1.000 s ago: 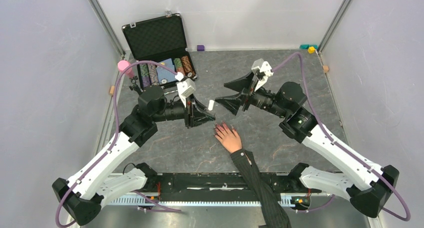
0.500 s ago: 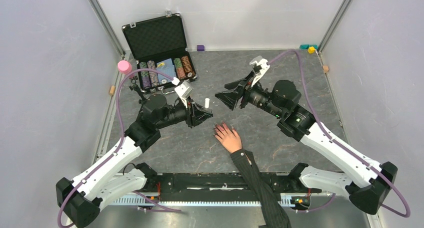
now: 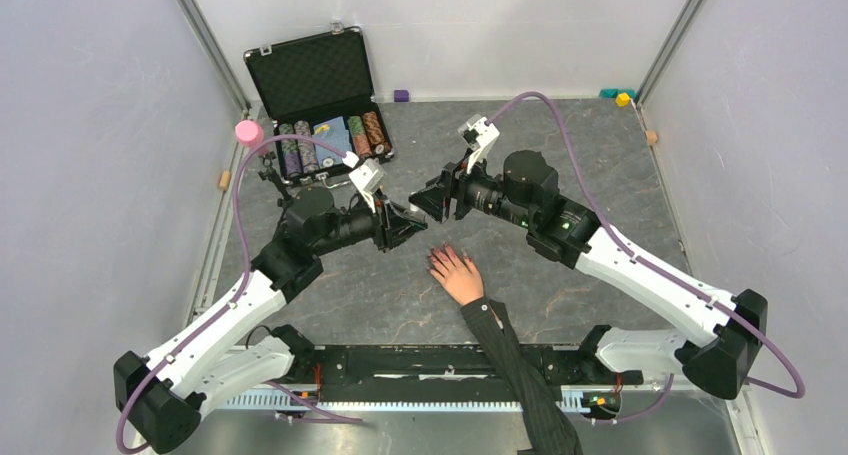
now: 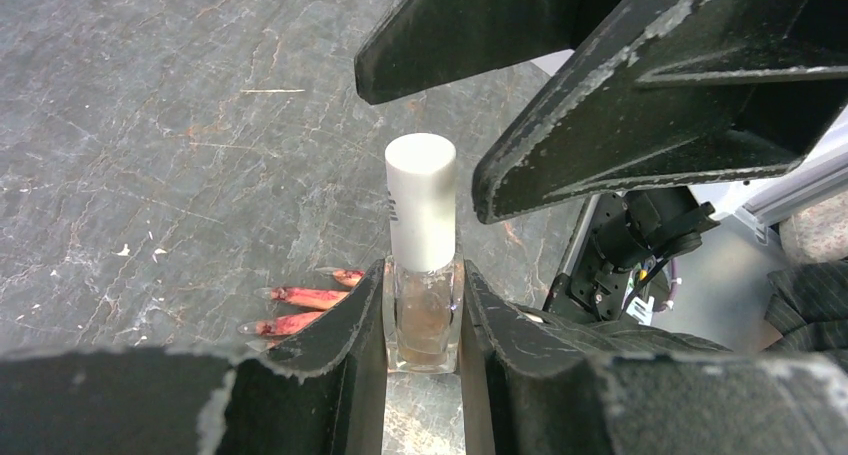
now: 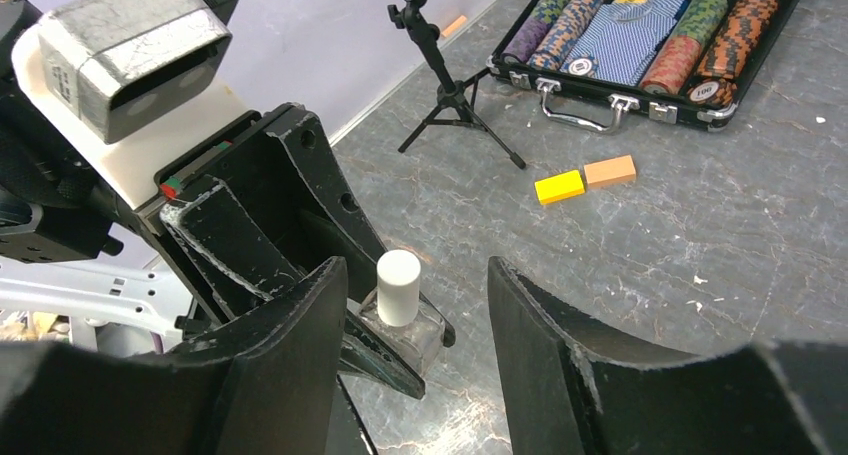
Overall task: Paint the nails
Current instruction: Unscrew the nail polish bottle.
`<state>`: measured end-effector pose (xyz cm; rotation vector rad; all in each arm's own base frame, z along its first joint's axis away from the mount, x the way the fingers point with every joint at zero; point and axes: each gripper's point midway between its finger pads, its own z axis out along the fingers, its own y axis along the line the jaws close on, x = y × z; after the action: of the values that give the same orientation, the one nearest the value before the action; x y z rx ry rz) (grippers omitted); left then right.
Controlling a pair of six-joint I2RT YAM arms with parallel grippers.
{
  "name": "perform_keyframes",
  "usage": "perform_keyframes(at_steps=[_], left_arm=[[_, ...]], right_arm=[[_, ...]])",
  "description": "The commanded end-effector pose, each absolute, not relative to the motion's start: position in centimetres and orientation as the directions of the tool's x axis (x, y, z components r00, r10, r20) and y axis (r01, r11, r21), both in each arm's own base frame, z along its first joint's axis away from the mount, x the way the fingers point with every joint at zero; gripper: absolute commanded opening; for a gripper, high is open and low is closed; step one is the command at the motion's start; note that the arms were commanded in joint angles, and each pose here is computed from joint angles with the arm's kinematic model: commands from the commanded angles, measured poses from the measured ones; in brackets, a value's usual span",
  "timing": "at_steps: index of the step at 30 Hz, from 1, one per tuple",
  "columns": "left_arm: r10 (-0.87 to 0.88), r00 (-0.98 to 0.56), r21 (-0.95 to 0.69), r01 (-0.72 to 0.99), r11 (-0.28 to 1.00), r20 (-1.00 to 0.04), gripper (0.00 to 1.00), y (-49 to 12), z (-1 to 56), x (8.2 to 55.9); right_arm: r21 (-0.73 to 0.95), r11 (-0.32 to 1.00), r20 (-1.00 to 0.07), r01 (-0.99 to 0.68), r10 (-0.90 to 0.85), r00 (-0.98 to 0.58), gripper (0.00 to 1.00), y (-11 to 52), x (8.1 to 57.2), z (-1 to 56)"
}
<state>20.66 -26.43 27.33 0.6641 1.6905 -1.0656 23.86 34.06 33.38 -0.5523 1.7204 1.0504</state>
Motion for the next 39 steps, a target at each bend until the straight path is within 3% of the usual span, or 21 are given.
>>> perform_keyframes(at_steps=[1, 11, 16, 25, 31, 39], left_arm=[[-0.101, -0.314, -0.324, 0.828, 0.457, -0.944, 0.02, -26.6, 29.6, 21.1], [-0.090, -0.324, -0.328, 0.828, 0.455, -0.942, 0.02, -26.7, 29.3, 21.1], [-0.087, -0.322, -0.325, 0.828, 0.456, -0.943, 0.02, -26.7, 29.4, 21.1], [-0.083, -0.318, -0.320, 0.832, 0.452, -0.944, 0.02, -26.7, 29.8, 21.0], [-0.080, -0.316, -0.318, 0.838, 0.443, -0.945, 0.02, -26.7, 29.9, 20.7], [-0.072, -0.292, -0.301, 0.928, 0.222, -0.954, 0.02, -27.6, 32.0, 16.6]], right_arm=[[0.376, 0.516, -0.922, -0.769, 0.123, -0.368, 0.58, 34.4, 23.9, 35.1], [0.371, 0.476, -0.923, -0.797, 0.098, -0.372, 0.49, 35.8, 23.4, 35.2], [0.368, 0.472, -0.924, -0.802, 0.086, -0.373, 0.34, 36.1, 23.4, 35.0], [0.359, 0.446, -0.923, -0.820, 0.041, -0.382, 0.36, 36.4, 22.9, 34.0], [0.343, 0.456, -0.929, -0.821, 0.038, -0.367, 0.01, 36.2, 23.0, 33.9], [0.233, 0.336, -0.969, -0.912, -0.002, -0.248, 0.00, 36.2, 21.3, 36.0]])
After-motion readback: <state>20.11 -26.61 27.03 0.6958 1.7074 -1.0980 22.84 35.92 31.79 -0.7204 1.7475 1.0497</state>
